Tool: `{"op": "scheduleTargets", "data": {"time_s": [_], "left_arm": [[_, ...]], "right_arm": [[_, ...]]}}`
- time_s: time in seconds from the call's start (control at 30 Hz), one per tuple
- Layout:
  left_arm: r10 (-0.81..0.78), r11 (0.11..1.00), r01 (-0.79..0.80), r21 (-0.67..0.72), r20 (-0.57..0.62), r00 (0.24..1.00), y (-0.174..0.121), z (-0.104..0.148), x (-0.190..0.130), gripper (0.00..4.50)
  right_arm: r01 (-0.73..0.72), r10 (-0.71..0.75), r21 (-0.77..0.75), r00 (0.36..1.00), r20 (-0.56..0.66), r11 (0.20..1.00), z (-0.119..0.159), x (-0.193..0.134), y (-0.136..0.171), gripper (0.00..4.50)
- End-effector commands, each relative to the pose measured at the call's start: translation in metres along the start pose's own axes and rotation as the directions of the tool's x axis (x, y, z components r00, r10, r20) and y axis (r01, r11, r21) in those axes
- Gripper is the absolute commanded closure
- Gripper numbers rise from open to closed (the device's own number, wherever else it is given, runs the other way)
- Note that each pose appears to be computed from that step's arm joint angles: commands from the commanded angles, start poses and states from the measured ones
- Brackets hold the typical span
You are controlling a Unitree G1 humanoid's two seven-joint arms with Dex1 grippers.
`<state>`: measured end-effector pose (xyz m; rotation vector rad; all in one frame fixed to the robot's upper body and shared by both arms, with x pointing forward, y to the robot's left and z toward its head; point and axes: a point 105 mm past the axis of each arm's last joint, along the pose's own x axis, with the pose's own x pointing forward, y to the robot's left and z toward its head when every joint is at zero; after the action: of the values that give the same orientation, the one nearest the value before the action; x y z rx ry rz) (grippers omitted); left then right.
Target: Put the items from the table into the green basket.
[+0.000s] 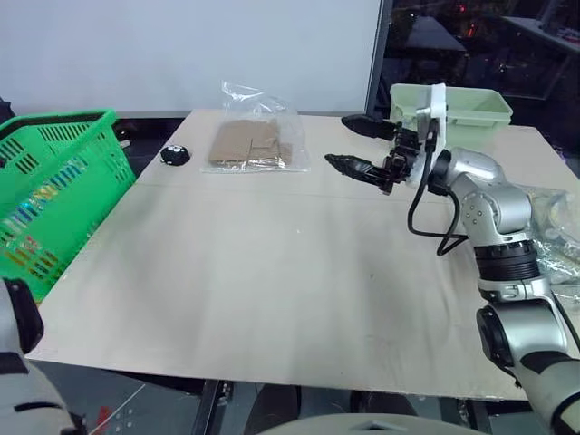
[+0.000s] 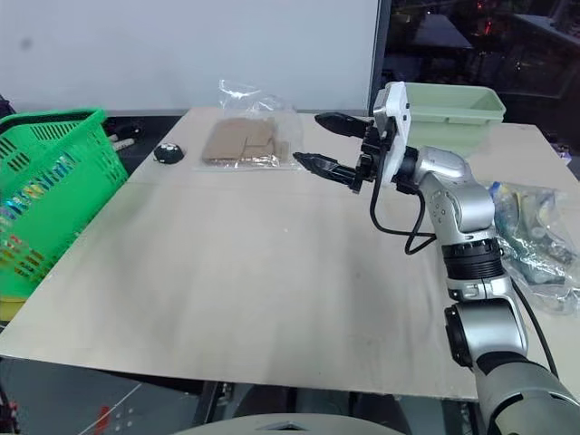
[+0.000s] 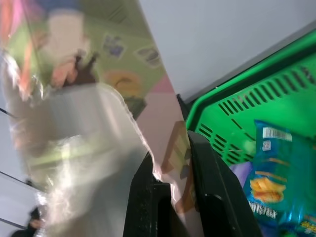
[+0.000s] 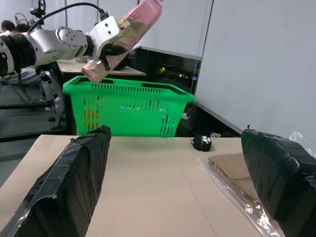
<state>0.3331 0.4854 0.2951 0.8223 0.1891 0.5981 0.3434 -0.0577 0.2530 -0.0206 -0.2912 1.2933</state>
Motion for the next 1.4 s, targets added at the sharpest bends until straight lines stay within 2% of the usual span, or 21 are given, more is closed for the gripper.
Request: {"op": "scheduleTargets", "data": {"time_s": [0.03,0.17,0.23,0.3,0.4,0.47,0.53,0.63,0.7,0.73,0.83,0.87,0.9,1.1,1.2,1.3,1.37,1.4], "left_arm": [[0.034,0.986,-0.019,-0.164,0.088,0.996,0.009,0.023,0.001,4.49],[0.091,0.993,-0.085,-0.086,0.075,0.993,0.020,0.022,-0.001,4.49],[0.105,0.993,-0.107,0.056,0.044,0.993,0.023,0.015,-0.002,4.49],[0.116,0.983,-0.118,0.138,0.023,0.993,0.025,0.009,-0.003,4.49],[0.118,0.913,-0.076,0.400,-0.082,0.990,0.025,-0.019,-0.006,4.49],[0.109,0.857,-0.024,0.514,-0.136,0.985,0.023,-0.034,-0.008,4.49],[0.108,0.795,0.017,0.607,-0.169,0.980,0.022,-0.044,-0.010,4.49],[0.112,0.745,0.043,0.665,-0.189,0.976,0.021,-0.050,-0.011,4.49],[0.111,0.732,0.049,0.680,-0.190,0.976,0.021,-0.051,-0.011,3.66],[0.112,0.725,0.047,0.687,-0.185,0.976,0.021,-0.049,-0.011,3.41],[0.122,0.705,0.018,0.709,-0.147,0.982,0.021,-0.042,-0.009,2.12],[0.121,0.708,0.021,0.706,-0.151,0.981,0.021,-0.042,-0.009,1.50],[0.112,0.725,0.028,0.688,-0.157,0.981,0.019,-0.042,-0.009,1.11],[0.073,0.745,0.046,0.665,-0.151,0.986,0.013,-0.039,-0.007,1.11],[0.043,0.785,0.035,0.619,-0.110,0.993,0.007,-0.030,-0.005,1.11],[-0.029,0.914,0.038,0.403,-0.028,0.999,-0.008,-0.013,-0.002,1.11],[-0.118,0.988,0.106,0.115,0.096,0.988,-0.027,0.010,0.000,1.11],[-0.163,0.985,0.170,-0.028,0.181,0.970,-0.039,0.024,-0.002,1.11]], "right_arm": [[0.014,-0.011,-0.065,0.999,0.042,0.998,0.017,-0.003,0.000,0.00],[0.020,-0.017,-0.065,0.999,0.036,0.998,0.015,-0.005,0.000,0.00],[0.022,-0.020,-0.068,0.999,0.035,0.997,0.015,-0.006,0.000,0.00],[0.023,-0.021,-0.070,0.999,0.035,0.997,0.015,-0.006,0.001,0.00],[0.025,-0.023,-0.070,0.999,0.035,0.997,0.015,-0.006,0.001,0.00],[0.026,-0.024,-0.069,0.999,0.036,0.997,0.015,-0.007,0.001,0.00],[0.029,-0.026,-0.069,0.999,0.035,0.997,0.015,-0.007,0.001,0.00],[0.032,-0.030,-0.067,0.999,0.037,0.997,0.015,-0.008,0.001,0.00],[0.033,-0.030,-0.066,0.999,0.038,0.997,0.015,-0.008,0.001,0.00],[0.033,-0.031,-0.065,0.999,0.038,0.997,0.015,-0.008,0.001,0.00],[0.035,-0.032,-0.064,0.999,0.039,0.997,0.014,-0.009,0.001,0.00],[0.036,-0.033,-0.064,0.999,0.039,0.997,0.014,-0.009,0.001,0.00],[0.037,-0.034,-0.064,0.999,0.039,0.997,0.014,-0.009,0.001,0.00],[0.049,-0.047,-0.063,0.998,0.040,0.997,0.014,-0.012,0.000,0.00],[0.052,-0.050,-0.063,0.998,0.037,0.997,0.014,-0.013,0.000,0.00],[0.058,-0.056,-0.063,0.998,0.032,0.996,0.013,-0.016,-0.001,0.00],[0.069,-0.068,-0.062,0.997,0.022,0.996,0.011,-0.020,-0.002,0.00],[0.078,-0.077,-0.060,0.997,0.013,0.995,0.009,-0.024,-0.003,0.00]]}}
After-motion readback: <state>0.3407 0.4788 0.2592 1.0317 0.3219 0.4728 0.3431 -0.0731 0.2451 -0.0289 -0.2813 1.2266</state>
